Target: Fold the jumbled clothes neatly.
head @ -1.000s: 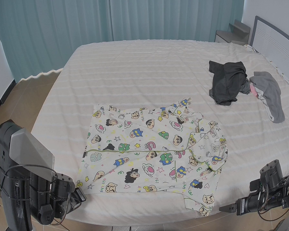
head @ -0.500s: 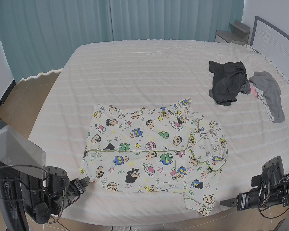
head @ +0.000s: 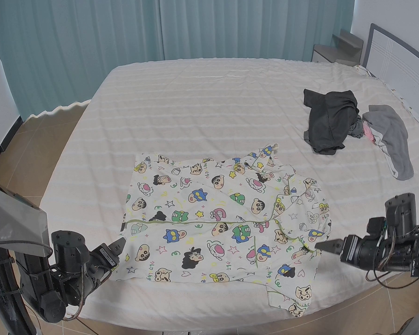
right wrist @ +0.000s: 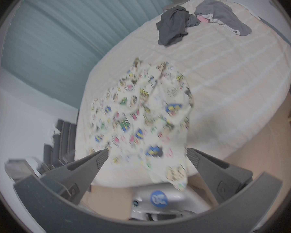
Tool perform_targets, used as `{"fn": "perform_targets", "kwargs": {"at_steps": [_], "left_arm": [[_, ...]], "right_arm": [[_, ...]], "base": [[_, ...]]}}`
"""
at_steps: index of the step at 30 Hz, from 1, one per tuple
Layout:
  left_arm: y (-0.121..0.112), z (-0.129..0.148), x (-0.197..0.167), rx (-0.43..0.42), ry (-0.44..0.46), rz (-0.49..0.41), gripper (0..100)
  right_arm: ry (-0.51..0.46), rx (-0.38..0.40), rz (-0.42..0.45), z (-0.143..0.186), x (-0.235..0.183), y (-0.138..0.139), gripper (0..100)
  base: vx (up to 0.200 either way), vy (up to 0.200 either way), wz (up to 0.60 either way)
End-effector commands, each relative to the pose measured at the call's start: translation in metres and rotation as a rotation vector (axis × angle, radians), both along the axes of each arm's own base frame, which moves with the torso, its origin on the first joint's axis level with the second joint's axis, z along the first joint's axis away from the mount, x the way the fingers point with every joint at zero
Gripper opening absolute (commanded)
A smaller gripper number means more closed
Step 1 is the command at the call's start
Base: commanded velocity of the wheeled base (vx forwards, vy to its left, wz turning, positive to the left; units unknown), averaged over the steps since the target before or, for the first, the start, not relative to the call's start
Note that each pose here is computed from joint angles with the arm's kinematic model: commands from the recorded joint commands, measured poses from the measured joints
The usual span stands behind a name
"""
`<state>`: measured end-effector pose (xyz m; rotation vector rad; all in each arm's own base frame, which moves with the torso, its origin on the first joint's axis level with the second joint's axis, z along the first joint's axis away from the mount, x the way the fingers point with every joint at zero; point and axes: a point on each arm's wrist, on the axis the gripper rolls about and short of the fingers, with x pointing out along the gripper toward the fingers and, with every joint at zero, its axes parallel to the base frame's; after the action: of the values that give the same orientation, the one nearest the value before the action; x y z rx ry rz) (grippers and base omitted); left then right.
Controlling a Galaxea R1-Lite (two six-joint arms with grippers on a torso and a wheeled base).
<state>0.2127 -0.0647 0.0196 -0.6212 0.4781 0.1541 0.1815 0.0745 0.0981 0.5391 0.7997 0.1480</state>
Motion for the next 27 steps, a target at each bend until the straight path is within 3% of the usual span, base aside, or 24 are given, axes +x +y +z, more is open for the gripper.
{"fn": "perform_targets", "kwargs": {"at_steps": [1,4,7,15,20,27], "left_arm": [[0.000,0.003,0.000,-0.010,-0.015,0.003,100],[0.000,0.002,0.001,-0.009,-0.012,0.002,100],[-0.001,0.002,0.002,-0.011,-0.012,0.003,100],[-0.001,0.003,0.005,-0.021,-0.031,0.014,100],[-0.003,0.006,0.010,-0.086,-0.057,0.045,100],[-0.003,0.006,0.010,-0.093,-0.054,0.047,100]], "right_arm": [[-0.050,0.132,-0.090,0.023,0.042,0.015,100],[-0.059,0.163,-0.130,0.026,0.070,0.026,100],[-0.073,0.140,-0.177,0.020,0.101,0.037,100],[-0.092,0.098,-0.267,-0.012,0.183,0.073,100],[-0.036,0.057,-0.280,-0.034,0.219,0.101,100],[0.012,0.032,-0.277,-0.051,0.239,0.123,100]], "base": [[0.200,0.000,0.00],[0.200,0.000,0.00],[0.200,0.000,0.00],[0.000,0.000,0.00],[0.000,0.000,0.00],[0.000,0.000,0.00]]}}
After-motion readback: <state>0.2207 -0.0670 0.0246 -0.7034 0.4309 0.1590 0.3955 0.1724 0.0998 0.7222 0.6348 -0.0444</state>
